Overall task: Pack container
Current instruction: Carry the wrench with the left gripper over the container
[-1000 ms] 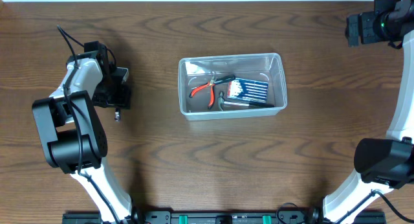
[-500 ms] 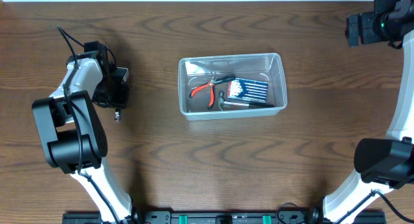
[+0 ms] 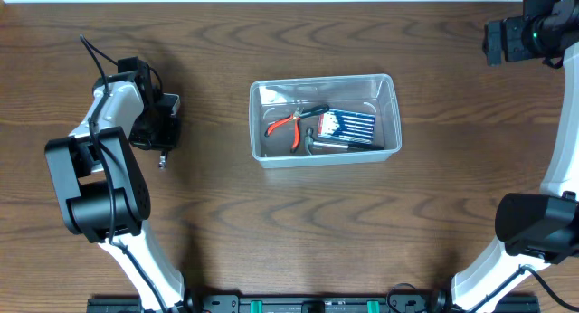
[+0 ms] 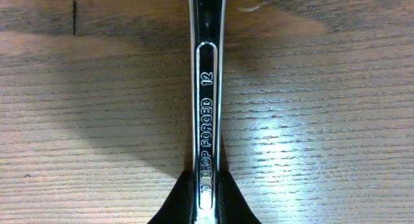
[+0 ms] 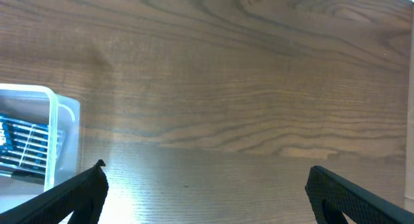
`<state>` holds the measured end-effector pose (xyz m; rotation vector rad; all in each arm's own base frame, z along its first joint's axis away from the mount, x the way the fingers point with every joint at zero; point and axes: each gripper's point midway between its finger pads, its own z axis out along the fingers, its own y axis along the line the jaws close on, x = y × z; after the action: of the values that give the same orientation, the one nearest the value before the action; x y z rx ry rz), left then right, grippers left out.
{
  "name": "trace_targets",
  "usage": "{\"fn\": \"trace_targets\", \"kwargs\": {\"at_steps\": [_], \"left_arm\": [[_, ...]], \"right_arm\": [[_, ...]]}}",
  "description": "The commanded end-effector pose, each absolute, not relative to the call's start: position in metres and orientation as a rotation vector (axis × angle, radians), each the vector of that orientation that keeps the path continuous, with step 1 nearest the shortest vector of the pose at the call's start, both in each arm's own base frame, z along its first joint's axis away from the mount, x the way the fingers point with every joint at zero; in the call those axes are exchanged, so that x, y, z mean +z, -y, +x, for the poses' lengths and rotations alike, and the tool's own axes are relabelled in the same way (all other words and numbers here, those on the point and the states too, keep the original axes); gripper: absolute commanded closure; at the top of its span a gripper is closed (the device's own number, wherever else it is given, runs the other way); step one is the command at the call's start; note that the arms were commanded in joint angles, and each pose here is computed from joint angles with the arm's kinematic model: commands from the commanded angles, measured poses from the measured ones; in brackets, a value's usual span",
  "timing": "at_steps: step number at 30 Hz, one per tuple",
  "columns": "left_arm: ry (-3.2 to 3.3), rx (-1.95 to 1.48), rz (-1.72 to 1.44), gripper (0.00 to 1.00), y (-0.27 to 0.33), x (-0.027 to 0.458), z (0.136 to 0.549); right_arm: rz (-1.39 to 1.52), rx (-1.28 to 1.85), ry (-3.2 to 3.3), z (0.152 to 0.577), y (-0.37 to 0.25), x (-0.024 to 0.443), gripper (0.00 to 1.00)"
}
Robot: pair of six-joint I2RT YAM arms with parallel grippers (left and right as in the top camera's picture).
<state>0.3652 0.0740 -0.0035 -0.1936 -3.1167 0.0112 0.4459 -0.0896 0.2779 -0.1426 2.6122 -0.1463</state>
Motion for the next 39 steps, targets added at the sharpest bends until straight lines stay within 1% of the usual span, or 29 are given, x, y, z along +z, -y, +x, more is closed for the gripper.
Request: {"fn": "trace_targets", "kwargs": {"at_steps": [1,3,5,8,10,13,16,20,22,25,29,34,39], "left_arm": [[3.124,0.026,-0.169,0.94,-0.072,-0.006,0.371],[3.169,0.009,-0.161,0.94,-0.071,0.012,0.382],[3.238,-0.017,-0.186,0.94,-0.068,0.039,0.397],[3.381,-0.069,-0.290,0.94,-0.051,0.100,0.422],[3.457,-0.103,-0.444,0.95,-0.032,0.139,0.431],[3.493,-0.166,-0.897,0.94,0.017,0.188,0.434],[3.382,-0.193,-1.385,0.94,0.074,0.208,0.425],[3.147,-0.176,-1.854,0.94,0.141,0.203,0.411],[3.075,-0.158,-1.977,0.94,0.167,0.195,0.409],[3.007,-0.125,-2.064,0.94,0.198,0.174,0.412],[2.922,-0.090,-2.062,0.94,0.214,0.135,0.414],[2.876,-0.043,-1.925,0.94,0.212,0.086,0.412],[2.847,-0.023,-1.851,0.94,0.211,0.058,0.408]], "right_arm": [[-0.156,-0.159,-2.602,0.444,0.090,0.283,0.01],[-0.156,-0.158,-2.602,0.444,0.090,0.283,0.01],[-0.156,-0.159,-2.602,0.444,0.090,0.283,0.01],[-0.156,-0.160,-2.600,0.444,0.090,0.283,0.01],[-0.155,-0.160,-2.596,0.445,0.090,0.284,0.01],[-0.127,-0.165,-2.573,0.449,0.094,0.287,0.01],[-0.042,-0.163,-2.559,0.450,0.106,0.290,0.01],[0.046,-0.159,-2.566,0.444,0.122,0.289,0.01],[0.060,-0.148,-2.569,0.442,0.127,0.288,0.01],[0.078,-0.129,-2.576,0.438,0.131,0.287,0.01],[0.076,-0.098,-2.573,0.438,0.130,0.287,0.01],[0.077,-0.098,-2.576,0.438,0.130,0.286,0.01],[0.076,-0.098,-2.574,0.438,0.130,0.287,0.01]]}}
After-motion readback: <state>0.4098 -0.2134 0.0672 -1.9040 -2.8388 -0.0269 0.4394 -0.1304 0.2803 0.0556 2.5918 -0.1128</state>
